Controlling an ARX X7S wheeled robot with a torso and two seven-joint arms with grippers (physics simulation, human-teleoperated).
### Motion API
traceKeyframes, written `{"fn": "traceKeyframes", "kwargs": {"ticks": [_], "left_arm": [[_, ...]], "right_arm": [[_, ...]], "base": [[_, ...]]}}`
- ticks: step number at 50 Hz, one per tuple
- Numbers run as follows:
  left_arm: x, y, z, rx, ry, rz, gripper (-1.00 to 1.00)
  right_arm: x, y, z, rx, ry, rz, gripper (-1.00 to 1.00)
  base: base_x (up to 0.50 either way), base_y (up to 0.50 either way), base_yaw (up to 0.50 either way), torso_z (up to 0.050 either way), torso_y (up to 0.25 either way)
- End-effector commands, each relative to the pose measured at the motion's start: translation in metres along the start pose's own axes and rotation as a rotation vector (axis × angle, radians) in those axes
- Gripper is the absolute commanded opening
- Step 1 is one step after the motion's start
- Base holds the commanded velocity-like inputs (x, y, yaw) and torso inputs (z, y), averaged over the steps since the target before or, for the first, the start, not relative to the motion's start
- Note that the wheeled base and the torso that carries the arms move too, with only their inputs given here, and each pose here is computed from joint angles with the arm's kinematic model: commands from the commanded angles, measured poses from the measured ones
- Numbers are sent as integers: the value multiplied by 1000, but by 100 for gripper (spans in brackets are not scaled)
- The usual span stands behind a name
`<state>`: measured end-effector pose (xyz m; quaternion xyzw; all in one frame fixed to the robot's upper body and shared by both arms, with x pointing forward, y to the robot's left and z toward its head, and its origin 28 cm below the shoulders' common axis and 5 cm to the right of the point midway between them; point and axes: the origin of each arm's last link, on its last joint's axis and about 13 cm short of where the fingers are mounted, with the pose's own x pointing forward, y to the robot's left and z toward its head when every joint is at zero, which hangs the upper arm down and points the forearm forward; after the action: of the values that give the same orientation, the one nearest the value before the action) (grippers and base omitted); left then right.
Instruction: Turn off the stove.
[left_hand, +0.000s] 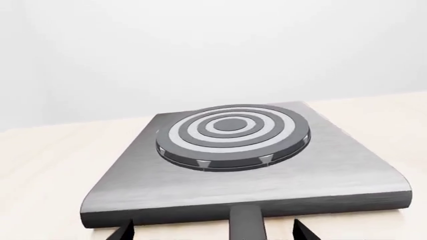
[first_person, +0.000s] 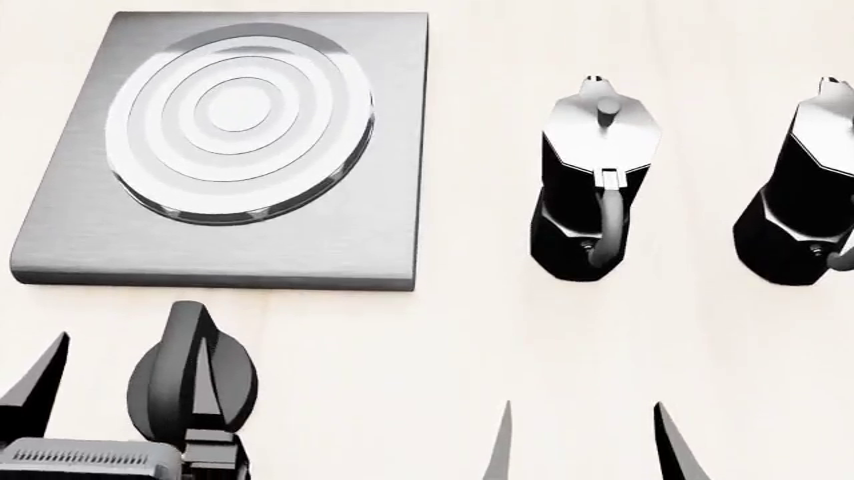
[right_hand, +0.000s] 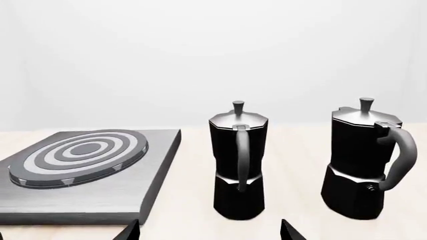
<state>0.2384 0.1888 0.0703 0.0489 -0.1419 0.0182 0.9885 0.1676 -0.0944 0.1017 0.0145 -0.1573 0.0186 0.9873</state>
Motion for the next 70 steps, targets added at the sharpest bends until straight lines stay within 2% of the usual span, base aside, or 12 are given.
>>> {"fn": "traceKeyframes", "kwargs": {"ticks": [1, 37, 70], "left_arm": [[5, 1, -5, -1, 1, 23, 100], [10, 2, -23, -11, 89, 21, 100], [-9, 11, -24, -8, 116, 64, 100]], "right_arm": [[2, -2, 0, -10, -10, -4, 100], [2, -2, -1, -8, -7, -3, 100], [2, -2, -1, -11, -9, -5, 100]], "base": [[0, 0, 0, 0, 0], [0, 0, 0, 0, 0], [0, 0, 0, 0, 0]]}}
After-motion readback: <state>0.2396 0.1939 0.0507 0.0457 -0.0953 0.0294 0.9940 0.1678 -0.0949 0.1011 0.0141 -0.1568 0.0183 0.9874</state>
